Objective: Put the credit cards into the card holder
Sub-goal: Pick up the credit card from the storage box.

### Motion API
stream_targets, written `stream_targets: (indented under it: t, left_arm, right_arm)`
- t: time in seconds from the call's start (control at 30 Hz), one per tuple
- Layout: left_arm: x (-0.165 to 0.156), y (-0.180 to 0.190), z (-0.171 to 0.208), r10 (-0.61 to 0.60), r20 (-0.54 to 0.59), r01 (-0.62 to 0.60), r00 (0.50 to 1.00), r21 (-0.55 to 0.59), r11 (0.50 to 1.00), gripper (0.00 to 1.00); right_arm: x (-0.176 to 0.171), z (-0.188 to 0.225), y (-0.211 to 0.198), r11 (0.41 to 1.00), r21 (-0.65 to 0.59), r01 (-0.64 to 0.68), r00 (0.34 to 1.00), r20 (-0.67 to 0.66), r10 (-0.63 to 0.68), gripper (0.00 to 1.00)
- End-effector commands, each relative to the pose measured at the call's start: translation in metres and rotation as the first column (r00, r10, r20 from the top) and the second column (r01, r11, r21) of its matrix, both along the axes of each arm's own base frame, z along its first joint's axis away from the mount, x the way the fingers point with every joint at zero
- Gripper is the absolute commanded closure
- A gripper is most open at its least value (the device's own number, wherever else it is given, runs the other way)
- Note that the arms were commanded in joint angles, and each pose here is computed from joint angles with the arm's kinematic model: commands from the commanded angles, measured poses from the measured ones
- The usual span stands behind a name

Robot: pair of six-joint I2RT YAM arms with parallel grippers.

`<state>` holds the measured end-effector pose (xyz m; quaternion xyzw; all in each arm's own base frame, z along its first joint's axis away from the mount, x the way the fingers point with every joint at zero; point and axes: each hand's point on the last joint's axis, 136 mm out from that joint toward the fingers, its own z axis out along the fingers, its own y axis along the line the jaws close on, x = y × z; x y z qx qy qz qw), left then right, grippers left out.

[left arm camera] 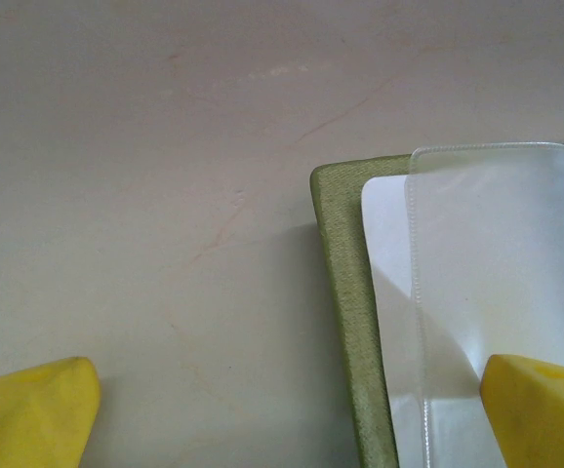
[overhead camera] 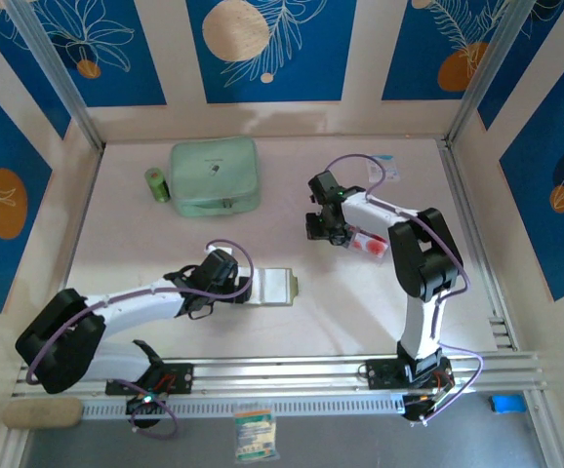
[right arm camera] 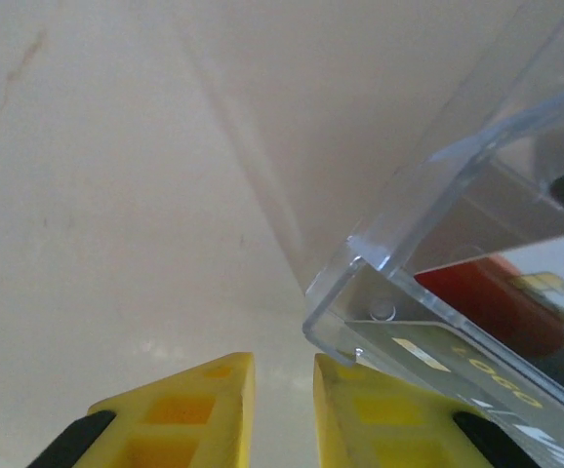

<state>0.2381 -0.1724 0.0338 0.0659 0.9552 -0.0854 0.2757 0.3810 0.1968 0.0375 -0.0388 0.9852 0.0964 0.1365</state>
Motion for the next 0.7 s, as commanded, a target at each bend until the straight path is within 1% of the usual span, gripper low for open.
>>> stream_targets:
  t: [0.0, 0.13, 0.23, 0.33, 0.43, 0.67]
  left_arm:
    - [-0.002, 0.006, 0.000, 0.013, -0.008, -0.013, 1.000, 0.002, 1.000, 0.00]
    - [-0.002, 0.006, 0.000, 0.014, -0.009, -0.014, 1.000, 0.004, 1.000, 0.00]
    - [-0.002, 0.007, 0.001, 0.015, -0.007, -0.015, 1.000, 0.003, 1.000, 0.00]
    - [-0.002, 0.007, 0.002, 0.014, -0.004, -0.014, 1.000, 0.005, 1.000, 0.00]
    - [-0.003, 0.007, 0.002, 0.011, -0.004, -0.011, 1.000, 0.006, 1.000, 0.00]
    - [-0.004, 0.009, 0.001, 0.009, -0.004, -0.009, 1.000, 0.012, 1.000, 0.00]
  right_arm:
    - [0.013, 0.015, 0.012, 0.998, 0.046, -0.033, 0.999, 0.026, 0.032, 0.76]
    - [0.016, 0.038, 0.028, 0.990, 0.063, -0.125, 0.991, 0.065, 0.121, 0.75]
    - [0.013, 0.056, 0.028, 0.985, 0.027, -0.168, 0.980, 0.107, 0.165, 0.73]
    - [0.013, 0.063, 0.012, 0.987, -0.033, -0.158, 0.980, 0.116, 0.161, 0.69]
    - [0.013, 0.061, -0.008, 0.983, -0.113, -0.144, 0.982, 0.108, 0.156, 0.65]
    - [0.012, 0.047, -0.046, 0.953, -0.279, -0.118, 0.986, 0.081, 0.146, 0.62]
